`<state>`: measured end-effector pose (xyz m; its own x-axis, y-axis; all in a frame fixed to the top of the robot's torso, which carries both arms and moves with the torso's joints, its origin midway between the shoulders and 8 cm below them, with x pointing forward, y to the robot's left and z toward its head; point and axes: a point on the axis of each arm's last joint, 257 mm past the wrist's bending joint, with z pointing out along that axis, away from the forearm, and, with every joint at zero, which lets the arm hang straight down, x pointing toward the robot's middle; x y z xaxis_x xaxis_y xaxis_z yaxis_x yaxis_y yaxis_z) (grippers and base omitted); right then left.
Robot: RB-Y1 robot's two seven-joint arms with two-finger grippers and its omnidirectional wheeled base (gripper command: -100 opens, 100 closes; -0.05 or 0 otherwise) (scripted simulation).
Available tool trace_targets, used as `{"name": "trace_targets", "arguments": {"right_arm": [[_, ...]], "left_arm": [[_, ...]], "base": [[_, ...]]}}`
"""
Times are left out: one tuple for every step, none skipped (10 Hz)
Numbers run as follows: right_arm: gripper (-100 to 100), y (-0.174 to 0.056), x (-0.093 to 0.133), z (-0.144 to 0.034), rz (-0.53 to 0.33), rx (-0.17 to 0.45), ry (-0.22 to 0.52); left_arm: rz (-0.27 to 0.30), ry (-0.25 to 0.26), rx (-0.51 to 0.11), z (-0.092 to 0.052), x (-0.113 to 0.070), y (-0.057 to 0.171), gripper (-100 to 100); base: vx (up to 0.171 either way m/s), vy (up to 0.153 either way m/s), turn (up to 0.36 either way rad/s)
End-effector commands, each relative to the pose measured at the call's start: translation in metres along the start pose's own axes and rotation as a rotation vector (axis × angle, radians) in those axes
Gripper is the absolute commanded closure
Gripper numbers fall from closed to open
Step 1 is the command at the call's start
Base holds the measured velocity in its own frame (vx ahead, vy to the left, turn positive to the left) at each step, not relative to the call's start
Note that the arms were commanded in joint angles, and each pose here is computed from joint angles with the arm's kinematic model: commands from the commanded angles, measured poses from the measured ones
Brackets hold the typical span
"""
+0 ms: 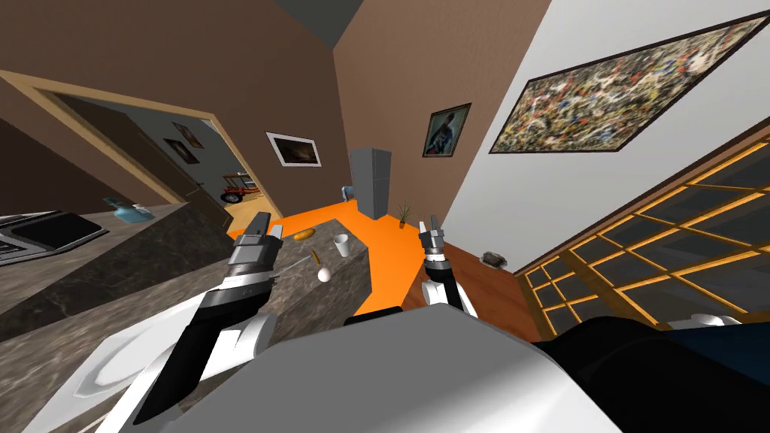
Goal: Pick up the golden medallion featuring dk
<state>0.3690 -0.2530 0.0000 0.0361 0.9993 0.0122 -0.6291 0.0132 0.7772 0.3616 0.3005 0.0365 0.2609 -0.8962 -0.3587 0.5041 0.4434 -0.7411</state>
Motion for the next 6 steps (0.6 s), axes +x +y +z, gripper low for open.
{"name": "trace_targets", "arguments": {"right_arm": [[0, 0.000, 0.000, 0.000, 0.000, 0.000, 0.000], [0, 0.000, 0.000, 0.000, 0.000, 0.000, 0.000], [0, 0.000, 0.000, 0.000, 0.000, 0.000, 0.000], [0, 0.000, 0.000, 0.000, 0.000, 0.000, 0.000], [0, 0.000, 0.000, 0.000, 0.000, 0.000, 0.000], [0, 0.000, 0.000, 0.000, 0.000, 0.000, 0.000]], "left_arm": [[0.038, 0.007, -0.047, -0.002, -0.006, 0.011, -100], [0.038, 0.010, -0.067, -0.002, -0.006, 0.016, -100], [0.064, 0.013, -0.095, -0.003, -0.011, 0.022, -100], [0.064, 0.015, -0.110, -0.003, -0.010, 0.026, -100], [0.090, 0.018, -0.143, -0.005, -0.016, 0.034, -100], [0.090, 0.020, -0.155, -0.005, -0.015, 0.037, -100]], "base": [[-0.053, 0.097, -0.415], [-0.048, 0.083, -0.106], [-0.043, 0.057, -0.185], [-0.036, 0.051, -0.096], [-0.042, 0.061, -0.233], [-0.033, 0.056, -0.123]]}}
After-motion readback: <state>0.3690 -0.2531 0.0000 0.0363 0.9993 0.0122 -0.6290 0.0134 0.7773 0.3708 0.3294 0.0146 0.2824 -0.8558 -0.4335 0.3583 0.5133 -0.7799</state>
